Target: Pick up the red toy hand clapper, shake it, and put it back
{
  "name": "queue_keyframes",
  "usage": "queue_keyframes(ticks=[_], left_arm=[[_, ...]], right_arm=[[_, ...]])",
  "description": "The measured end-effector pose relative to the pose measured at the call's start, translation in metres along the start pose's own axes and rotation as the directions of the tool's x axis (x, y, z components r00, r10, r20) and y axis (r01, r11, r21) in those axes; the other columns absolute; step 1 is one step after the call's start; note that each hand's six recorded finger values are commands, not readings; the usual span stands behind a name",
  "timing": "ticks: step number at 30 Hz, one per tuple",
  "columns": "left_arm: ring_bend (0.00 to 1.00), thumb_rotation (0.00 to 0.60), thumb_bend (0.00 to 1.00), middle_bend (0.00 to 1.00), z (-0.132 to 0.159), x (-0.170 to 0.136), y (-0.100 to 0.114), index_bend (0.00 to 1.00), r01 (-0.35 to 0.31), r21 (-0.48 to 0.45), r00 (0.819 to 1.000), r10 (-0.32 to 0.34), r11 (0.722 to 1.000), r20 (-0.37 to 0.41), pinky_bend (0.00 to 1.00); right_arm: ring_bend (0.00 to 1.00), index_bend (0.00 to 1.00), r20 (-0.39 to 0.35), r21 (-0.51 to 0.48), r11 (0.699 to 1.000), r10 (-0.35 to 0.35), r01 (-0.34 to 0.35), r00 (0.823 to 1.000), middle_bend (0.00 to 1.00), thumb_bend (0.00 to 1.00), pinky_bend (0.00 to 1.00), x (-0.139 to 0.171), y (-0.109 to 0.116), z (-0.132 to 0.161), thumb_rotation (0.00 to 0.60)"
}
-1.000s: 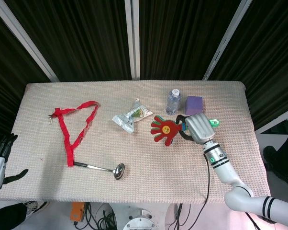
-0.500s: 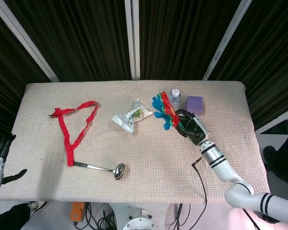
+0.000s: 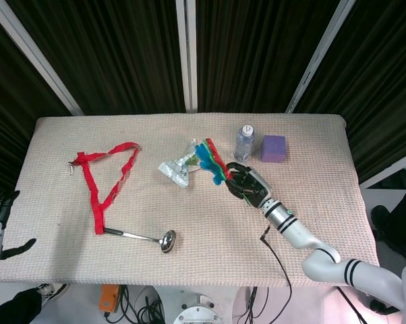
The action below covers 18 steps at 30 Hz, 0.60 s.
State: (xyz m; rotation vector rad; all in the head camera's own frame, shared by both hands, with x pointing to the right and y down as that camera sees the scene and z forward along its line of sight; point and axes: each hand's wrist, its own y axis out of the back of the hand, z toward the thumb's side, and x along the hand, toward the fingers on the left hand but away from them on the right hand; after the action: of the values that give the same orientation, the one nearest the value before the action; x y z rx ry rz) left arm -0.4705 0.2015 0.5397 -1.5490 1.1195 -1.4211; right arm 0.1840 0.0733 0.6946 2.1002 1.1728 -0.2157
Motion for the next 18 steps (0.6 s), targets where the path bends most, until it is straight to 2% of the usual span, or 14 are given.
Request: queue_keyframes(ticks=[2, 4, 5, 6, 8, 9, 11, 12, 13, 15, 16, 18], left_arm=[[0.0, 0.6, 0.06, 0.04, 0.0, 0.0, 0.0, 0.07, -0.001, -0.001, 1.0, 0.001, 1.0, -0.001, 0.01], [0.0, 0.6, 0.06, 0.04, 0.0, -0.001, 0.0, 0.07, -0.001, -0.002, 1.0, 0.001, 1.0, 0.0, 0.01], [0.0, 0.6, 0.06, 0.04, 0.0, -0.001, 0.0, 0.07, -0.002, -0.002, 1.0, 0.002, 1.0, 0.001, 0.01], [0.0, 0.6, 0.06, 0.04, 0.0, -0.001, 0.0, 0.07, -0.002, -0.001, 1.0, 0.002, 1.0, 0.002, 0.01], [0.0, 0.6, 0.06, 0.04, 0.002, -0.001, 0.0, 0.07, -0.003, 0.002, 1.0, 0.003, 1.0, 0.006, 0.01], [0.0, 0.6, 0.06, 0.04, 0.002, -0.001, 0.0, 0.07, -0.004, 0.004, 1.0, 0.003, 1.0, 0.007, 0.01], [0.0, 0.6, 0.06, 0.04, 0.003, 0.0, 0.001, 0.07, -0.005, 0.005, 1.0, 0.005, 1.0, 0.009, 0.01], [0.0, 0.6, 0.06, 0.04, 0.003, 0.0, 0.002, 0.07, -0.006, 0.004, 1.0, 0.006, 1.0, 0.009, 0.01], [0.0, 0.6, 0.06, 0.04, 0.004, 0.001, 0.002, 0.07, -0.008, 0.004, 1.0, 0.008, 1.0, 0.009, 0.01], [0.0, 0.6, 0.06, 0.04, 0.004, 0.001, 0.001, 0.07, -0.007, 0.004, 1.0, 0.007, 1.0, 0.009, 0.01], [0.0, 0.6, 0.06, 0.04, 0.004, 0.002, 0.001, 0.07, -0.005, 0.004, 1.0, 0.005, 1.0, 0.009, 0.01], [0.0, 0.6, 0.06, 0.04, 0.005, 0.002, 0.0, 0.07, -0.004, 0.005, 1.0, 0.003, 1.0, 0.01, 0.01]], right_arm=[[0.75, 0.99, -0.004, 0.146, 0.989, 0.003, -0.002, 1.0, 0.72, 0.46, 0.97, -0.002, -0.003, -0.004, 0.6], [0.76, 0.99, -0.012, 0.351, 0.937, 0.008, -0.003, 1.0, 0.72, 0.46, 0.97, -0.005, -0.007, -0.008, 0.6], [0.76, 0.99, -0.016, 0.443, 0.896, 0.01, -0.002, 1.0, 0.72, 0.46, 0.97, -0.006, -0.009, -0.01, 0.6], [0.77, 0.99, -0.022, 0.564, 0.826, 0.014, 0.001, 1.0, 0.72, 0.46, 0.97, -0.007, -0.012, -0.012, 0.6], [0.77, 0.99, -0.032, 0.727, 0.687, 0.02, 0.009, 0.999, 0.72, 0.46, 0.97, -0.01, -0.017, -0.016, 0.6], [0.77, 0.99, -0.038, 0.815, 0.579, 0.024, 0.017, 0.999, 0.72, 0.46, 0.97, -0.011, -0.021, -0.018, 0.6], [0.77, 0.99, -0.047, 0.911, 0.41, 0.032, 0.03, 0.998, 0.72, 0.46, 0.97, -0.013, -0.027, -0.02, 0.6], [0.77, 0.99, -0.055, 0.952, 0.303, 0.038, 0.041, 0.998, 0.72, 0.46, 0.97, -0.015, -0.031, -0.021, 0.6], [0.77, 0.99, -0.061, 0.972, 0.231, 0.042, 0.05, 0.997, 0.72, 0.46, 0.97, -0.016, -0.035, -0.021, 0.6], [0.77, 0.98, -0.076, 0.993, 0.094, 0.05, 0.071, 0.996, 0.72, 0.46, 0.97, -0.017, -0.042, -0.021, 0.6], [0.77, 0.98, -0.084, 0.995, 0.05, 0.052, 0.081, 0.995, 0.72, 0.46, 0.97, -0.018, -0.044, -0.021, 0.6], [0.77, 0.98, -0.103, 0.994, -0.015, 0.056, 0.104, 0.993, 0.72, 0.46, 0.97, -0.019, -0.051, -0.019, 0.6]])
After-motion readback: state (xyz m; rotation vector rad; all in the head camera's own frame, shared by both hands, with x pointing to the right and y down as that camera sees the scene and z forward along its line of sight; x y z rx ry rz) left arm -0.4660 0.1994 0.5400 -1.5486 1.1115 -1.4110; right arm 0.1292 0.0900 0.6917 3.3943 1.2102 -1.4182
